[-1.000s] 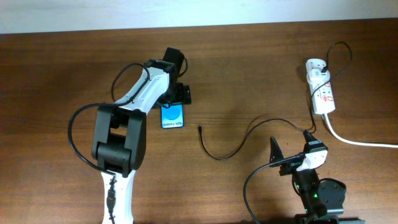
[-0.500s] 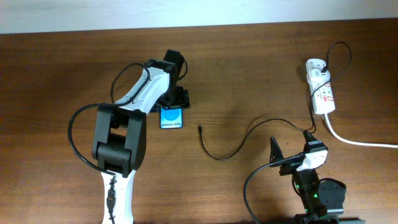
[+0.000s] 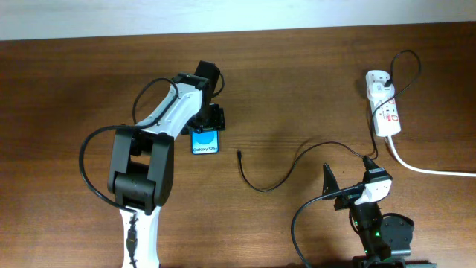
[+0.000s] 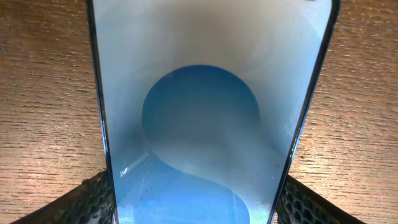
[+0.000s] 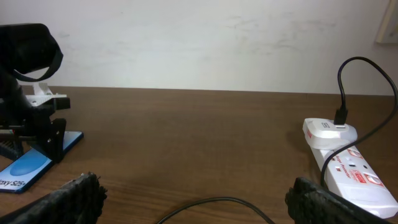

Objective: Plug charger to phone and switch on socket
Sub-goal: 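Close the left gripper on the phone's long edges, then lift the phone with the left gripper and tilt it upright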

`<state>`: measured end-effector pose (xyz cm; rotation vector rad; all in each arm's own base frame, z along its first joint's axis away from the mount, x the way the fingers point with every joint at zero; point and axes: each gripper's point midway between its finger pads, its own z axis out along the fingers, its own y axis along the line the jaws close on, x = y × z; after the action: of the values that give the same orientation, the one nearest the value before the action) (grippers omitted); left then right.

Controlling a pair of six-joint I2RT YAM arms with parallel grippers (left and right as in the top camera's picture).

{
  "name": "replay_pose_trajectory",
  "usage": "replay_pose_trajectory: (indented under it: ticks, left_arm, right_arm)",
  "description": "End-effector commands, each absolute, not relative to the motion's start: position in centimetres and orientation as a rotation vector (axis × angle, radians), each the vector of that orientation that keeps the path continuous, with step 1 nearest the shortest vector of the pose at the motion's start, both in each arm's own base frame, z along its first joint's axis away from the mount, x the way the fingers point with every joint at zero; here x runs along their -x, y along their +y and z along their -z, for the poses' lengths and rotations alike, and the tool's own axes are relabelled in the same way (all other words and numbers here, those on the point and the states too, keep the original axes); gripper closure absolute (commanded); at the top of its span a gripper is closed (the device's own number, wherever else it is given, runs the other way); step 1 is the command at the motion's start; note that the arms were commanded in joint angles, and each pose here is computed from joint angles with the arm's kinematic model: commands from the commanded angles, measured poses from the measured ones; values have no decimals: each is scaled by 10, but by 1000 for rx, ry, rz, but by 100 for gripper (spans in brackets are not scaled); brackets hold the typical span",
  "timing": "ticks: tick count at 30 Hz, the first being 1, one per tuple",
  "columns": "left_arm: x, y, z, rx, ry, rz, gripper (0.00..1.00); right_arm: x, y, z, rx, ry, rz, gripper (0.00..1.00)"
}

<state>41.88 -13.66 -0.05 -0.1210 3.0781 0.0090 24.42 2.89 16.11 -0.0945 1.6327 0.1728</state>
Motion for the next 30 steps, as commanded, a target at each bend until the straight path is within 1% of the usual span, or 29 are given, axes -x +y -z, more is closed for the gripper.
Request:
replay_pose_trajectory:
  ticks: [1, 10, 15, 20, 25, 30]
  left_arm:
    - [-403, -129, 26, 113, 3150, -70, 27]
    - [-431, -139, -22, 113, 3090, -33, 28]
    - [-433, -146, -49, 112, 3100, 25, 28]
    - [-419, -178, -82, 102, 3168, 317, 28]
    - [-416, -184, -99, 90, 3170, 378, 28]
    - [-417, -204, -119, 134, 3152, 732, 27]
  right_arm:
    - [-244, 30, -159, 103, 1637, -170, 2]
    - [-244, 30, -159, 103, 1637, -170, 2]
    - [-244, 30, -159, 103, 1637, -170, 2]
    - [-244, 30, -159, 103, 1637, -170, 2]
    - [-244, 30, -159, 103, 1637, -170, 1]
    - [-244, 30, -159, 103, 1637, -170, 2]
